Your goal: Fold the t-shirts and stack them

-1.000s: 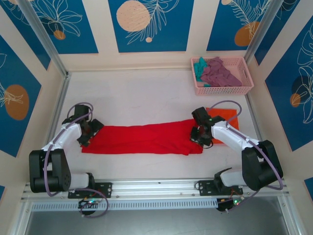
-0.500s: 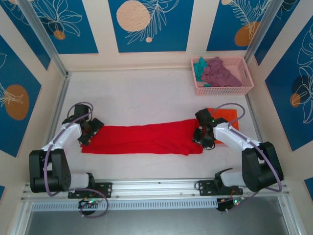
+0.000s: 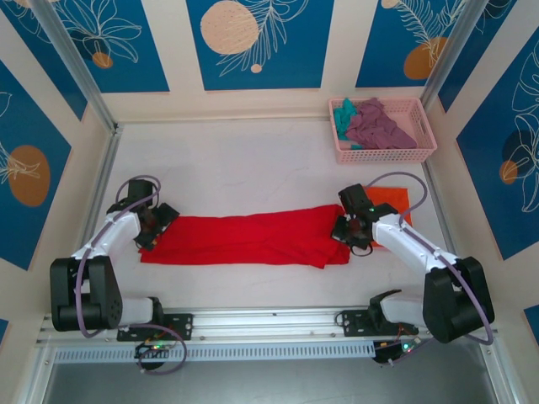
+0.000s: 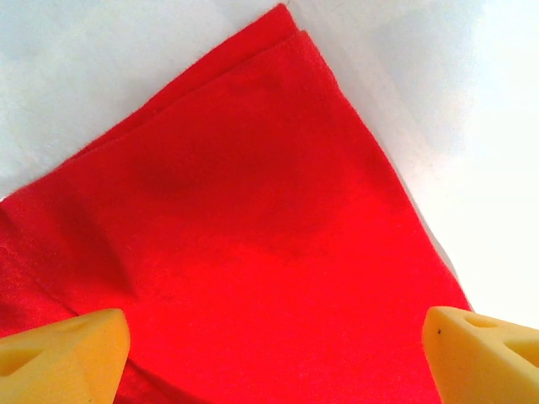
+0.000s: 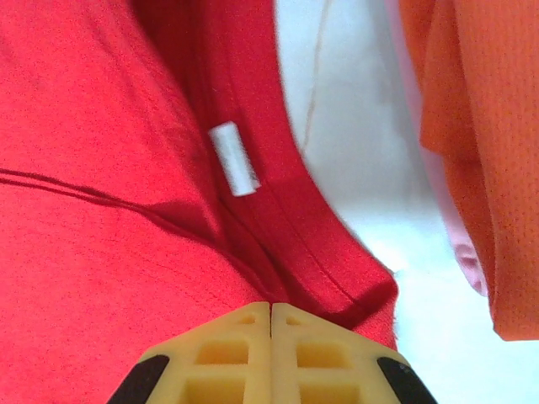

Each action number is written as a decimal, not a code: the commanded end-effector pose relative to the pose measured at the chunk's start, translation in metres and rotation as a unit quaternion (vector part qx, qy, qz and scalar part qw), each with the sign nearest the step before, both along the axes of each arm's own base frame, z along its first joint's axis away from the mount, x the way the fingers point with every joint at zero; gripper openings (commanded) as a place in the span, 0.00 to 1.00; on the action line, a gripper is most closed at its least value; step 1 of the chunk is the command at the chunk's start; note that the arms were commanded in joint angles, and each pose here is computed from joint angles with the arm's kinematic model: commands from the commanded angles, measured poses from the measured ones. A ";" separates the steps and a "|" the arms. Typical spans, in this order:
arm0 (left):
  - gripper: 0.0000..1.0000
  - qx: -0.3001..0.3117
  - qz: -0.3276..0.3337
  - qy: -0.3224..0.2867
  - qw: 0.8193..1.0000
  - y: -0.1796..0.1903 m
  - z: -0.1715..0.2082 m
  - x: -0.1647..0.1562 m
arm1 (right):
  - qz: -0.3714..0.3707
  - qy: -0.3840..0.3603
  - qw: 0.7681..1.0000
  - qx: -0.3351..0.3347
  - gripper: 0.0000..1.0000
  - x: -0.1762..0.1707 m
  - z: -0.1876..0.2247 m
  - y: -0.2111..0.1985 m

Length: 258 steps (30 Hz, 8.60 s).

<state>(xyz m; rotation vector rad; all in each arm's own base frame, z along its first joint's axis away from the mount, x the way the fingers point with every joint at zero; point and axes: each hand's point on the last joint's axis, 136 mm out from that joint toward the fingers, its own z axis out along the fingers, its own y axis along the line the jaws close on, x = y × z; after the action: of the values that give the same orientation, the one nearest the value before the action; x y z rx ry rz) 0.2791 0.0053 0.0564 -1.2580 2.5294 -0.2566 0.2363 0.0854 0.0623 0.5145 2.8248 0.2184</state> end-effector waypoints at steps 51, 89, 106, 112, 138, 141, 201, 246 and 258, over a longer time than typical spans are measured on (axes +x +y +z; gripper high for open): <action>0.88 -0.083 -0.078 0.039 0.993 -0.045 -0.045 0.007 | 0.029 -0.003 1.000 0.012 0.46 0.078 -0.041 0.074; 0.99 0.100 -0.198 -0.013 0.975 -0.060 0.023 -0.001 | 0.106 -0.174 0.965 0.167 0.56 0.261 0.050 0.189; 0.50 0.019 -0.213 0.119 0.970 -0.064 -0.035 -0.073 | 0.061 -0.067 0.982 0.163 0.35 0.226 -0.039 0.183; 0.42 -0.019 -0.212 0.138 0.967 -0.086 -0.040 -0.096 | 0.073 -0.045 0.983 0.162 0.35 0.257 -0.055 0.179; 0.68 -0.023 -0.260 -0.044 0.964 -0.133 0.021 -0.030 | 0.261 -0.206 0.932 0.142 0.82 0.295 0.055 0.200; 0.80 -0.038 -0.250 -0.075 0.965 -0.128 0.027 -0.005 | 0.313 -0.253 0.913 0.076 0.86 0.268 0.073 0.195; 1.00 -0.112 -0.159 -0.096 0.976 -0.049 0.021 0.050 | 0.819 -0.069 0.569 -0.001 0.00 -0.133 -0.020 0.272; 1.00 -0.123 -0.172 -0.083 0.974 -0.062 0.005 0.057 | 0.772 -0.218 0.579 -0.147 0.00 0.143 0.046 0.262; 1.00 -0.124 -0.173 -0.085 0.973 -0.063 0.006 0.058 | 0.766 -0.221 0.584 -0.152 0.00 0.167 0.033 0.264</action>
<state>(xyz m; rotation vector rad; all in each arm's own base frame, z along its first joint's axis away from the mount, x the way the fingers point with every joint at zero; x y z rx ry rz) 0.3375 -0.0519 0.0611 -0.8367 2.6027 -0.7172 0.3927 0.3420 0.0891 -1.8452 1.9050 0.1001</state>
